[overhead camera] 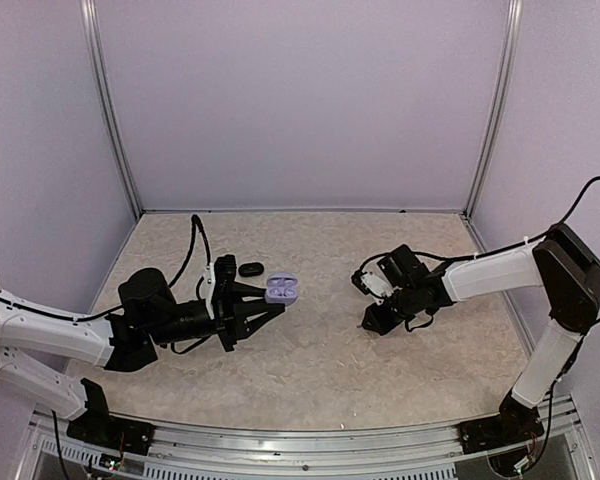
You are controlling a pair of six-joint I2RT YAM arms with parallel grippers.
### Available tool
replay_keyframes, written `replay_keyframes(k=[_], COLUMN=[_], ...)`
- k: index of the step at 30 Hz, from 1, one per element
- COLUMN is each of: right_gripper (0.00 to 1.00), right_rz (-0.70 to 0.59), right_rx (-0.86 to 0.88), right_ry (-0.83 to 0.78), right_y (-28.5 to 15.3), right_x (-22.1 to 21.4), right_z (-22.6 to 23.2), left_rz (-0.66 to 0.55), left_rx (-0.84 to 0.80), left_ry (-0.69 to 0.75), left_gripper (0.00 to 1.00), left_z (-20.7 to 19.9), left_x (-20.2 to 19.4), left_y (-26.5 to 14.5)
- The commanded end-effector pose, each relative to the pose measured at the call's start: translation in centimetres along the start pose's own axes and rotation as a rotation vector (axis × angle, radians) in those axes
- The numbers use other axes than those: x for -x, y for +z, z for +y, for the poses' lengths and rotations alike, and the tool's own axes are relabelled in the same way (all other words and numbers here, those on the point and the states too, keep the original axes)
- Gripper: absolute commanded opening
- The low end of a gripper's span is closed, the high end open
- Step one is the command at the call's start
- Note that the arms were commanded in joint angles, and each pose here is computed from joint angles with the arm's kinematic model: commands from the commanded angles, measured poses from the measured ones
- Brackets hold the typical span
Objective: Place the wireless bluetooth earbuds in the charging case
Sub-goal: Pick up the left earbud from the center of the board, then insert the left earbud into the left side groove of the charging case.
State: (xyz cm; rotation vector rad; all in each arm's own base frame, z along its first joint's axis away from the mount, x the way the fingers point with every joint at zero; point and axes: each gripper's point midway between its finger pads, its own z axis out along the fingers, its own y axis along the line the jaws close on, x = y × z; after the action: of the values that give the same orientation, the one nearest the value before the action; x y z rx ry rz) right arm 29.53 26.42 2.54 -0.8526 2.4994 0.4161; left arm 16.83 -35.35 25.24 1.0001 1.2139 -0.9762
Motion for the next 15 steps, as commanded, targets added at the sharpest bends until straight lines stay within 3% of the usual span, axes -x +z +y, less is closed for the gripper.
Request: replay_keyframes(k=[1, 8, 15], right_gripper=[0.14, 0.12, 0.12], right_rz=[-0.081, -0.228, -0.397], right_rx=[-0.021, -0.047, -0.052], right_ry=[-0.084, -0.217, -0.382], right_y=[-2.2, -6.3, -12.4], right_x=[2.3, 5.7, 8.7], right_z=[1.1, 2.3, 5.5], left_rz=[-0.021, -0.025, -0.010], left_rx=[0.005, -0.020, -0.137], left_ry=[0.004, 0.001, 0.094], left_gripper=[0.00, 0.00, 0.00], left_z=[0.2, 0.0, -2.2], left_x=[0.3, -0.1, -1.4], left_y=[0.1, -0.2, -0.7])
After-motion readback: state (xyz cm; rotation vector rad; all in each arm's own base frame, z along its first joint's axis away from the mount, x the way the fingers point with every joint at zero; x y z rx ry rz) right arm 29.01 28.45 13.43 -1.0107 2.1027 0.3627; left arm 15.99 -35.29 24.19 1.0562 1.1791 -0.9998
